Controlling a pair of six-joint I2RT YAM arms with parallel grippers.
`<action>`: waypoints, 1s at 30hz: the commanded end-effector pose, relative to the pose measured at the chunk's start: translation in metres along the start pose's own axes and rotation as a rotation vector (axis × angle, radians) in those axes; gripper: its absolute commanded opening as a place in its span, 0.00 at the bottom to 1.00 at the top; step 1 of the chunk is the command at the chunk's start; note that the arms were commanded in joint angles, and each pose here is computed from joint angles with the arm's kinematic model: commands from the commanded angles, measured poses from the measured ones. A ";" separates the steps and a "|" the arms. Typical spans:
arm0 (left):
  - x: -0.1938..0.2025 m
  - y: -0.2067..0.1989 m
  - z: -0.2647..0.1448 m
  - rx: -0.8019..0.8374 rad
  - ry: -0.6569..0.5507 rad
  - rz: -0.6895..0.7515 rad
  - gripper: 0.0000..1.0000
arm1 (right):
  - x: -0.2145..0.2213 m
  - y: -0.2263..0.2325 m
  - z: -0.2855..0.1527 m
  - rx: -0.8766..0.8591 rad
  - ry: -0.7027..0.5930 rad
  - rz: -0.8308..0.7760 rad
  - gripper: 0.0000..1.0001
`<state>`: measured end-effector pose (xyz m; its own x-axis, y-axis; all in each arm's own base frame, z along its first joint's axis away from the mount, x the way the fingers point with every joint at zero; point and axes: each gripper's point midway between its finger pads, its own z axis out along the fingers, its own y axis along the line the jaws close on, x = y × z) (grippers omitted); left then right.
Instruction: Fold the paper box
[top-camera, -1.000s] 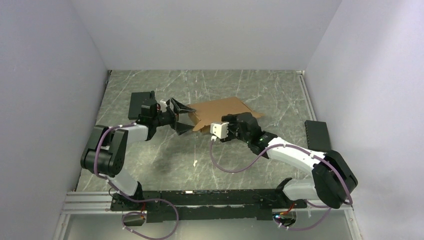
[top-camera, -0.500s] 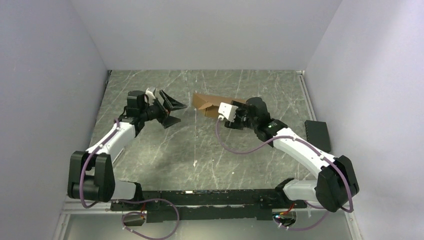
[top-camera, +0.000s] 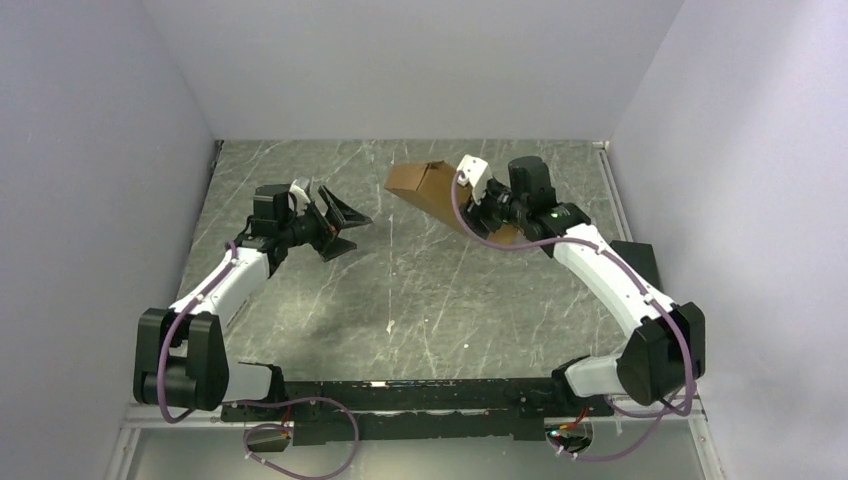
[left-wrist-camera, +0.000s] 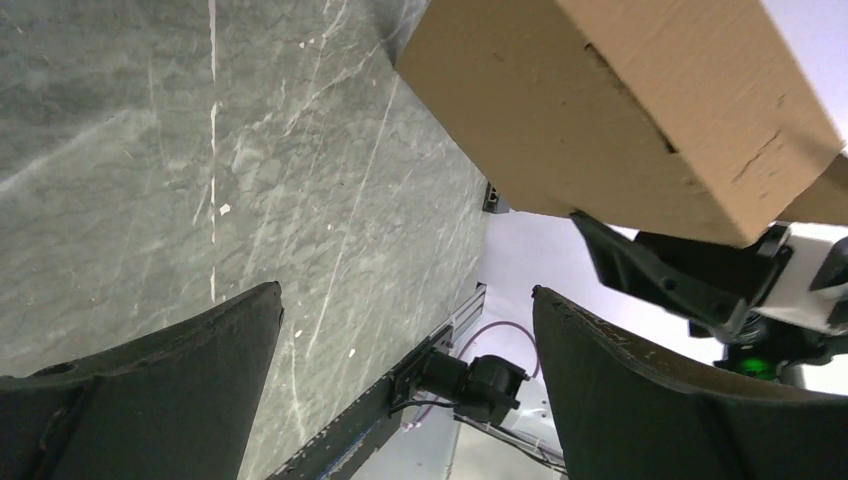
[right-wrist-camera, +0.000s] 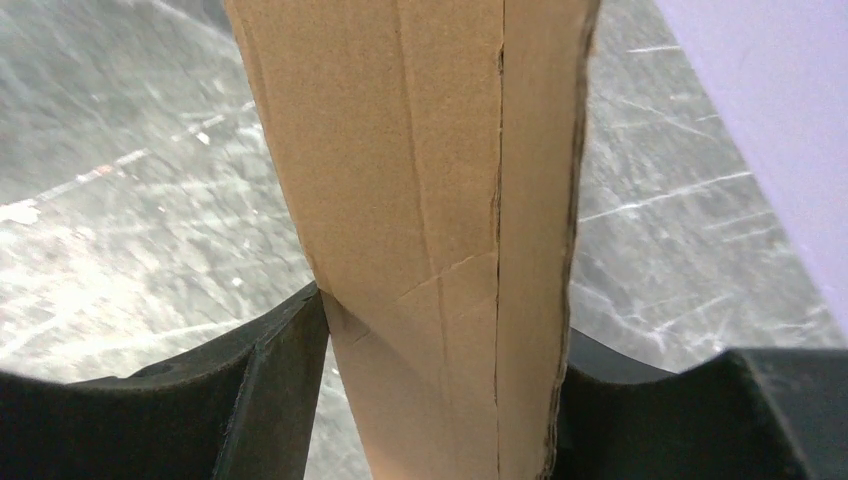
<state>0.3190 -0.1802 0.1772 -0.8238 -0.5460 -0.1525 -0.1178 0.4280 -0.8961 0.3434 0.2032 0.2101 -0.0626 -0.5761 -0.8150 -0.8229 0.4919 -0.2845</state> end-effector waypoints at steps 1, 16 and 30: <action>-0.005 -0.010 -0.007 0.024 -0.028 0.089 0.99 | -0.033 0.009 -0.006 -0.130 -0.084 0.201 0.51; 0.000 -0.009 -0.009 0.035 -0.016 0.127 1.00 | -0.049 0.027 -0.008 -0.510 -0.194 0.765 0.51; 0.003 -0.008 -0.012 0.031 0.014 0.171 0.99 | -0.009 0.032 0.018 -0.677 -0.180 1.139 0.51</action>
<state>0.3129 -0.1775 0.1787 -0.8353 -0.4939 -0.2416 -0.0282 0.4773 -0.8783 0.3277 0.2309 0.1769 -0.8710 0.0484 -0.4888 -0.4517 0.3121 0.8358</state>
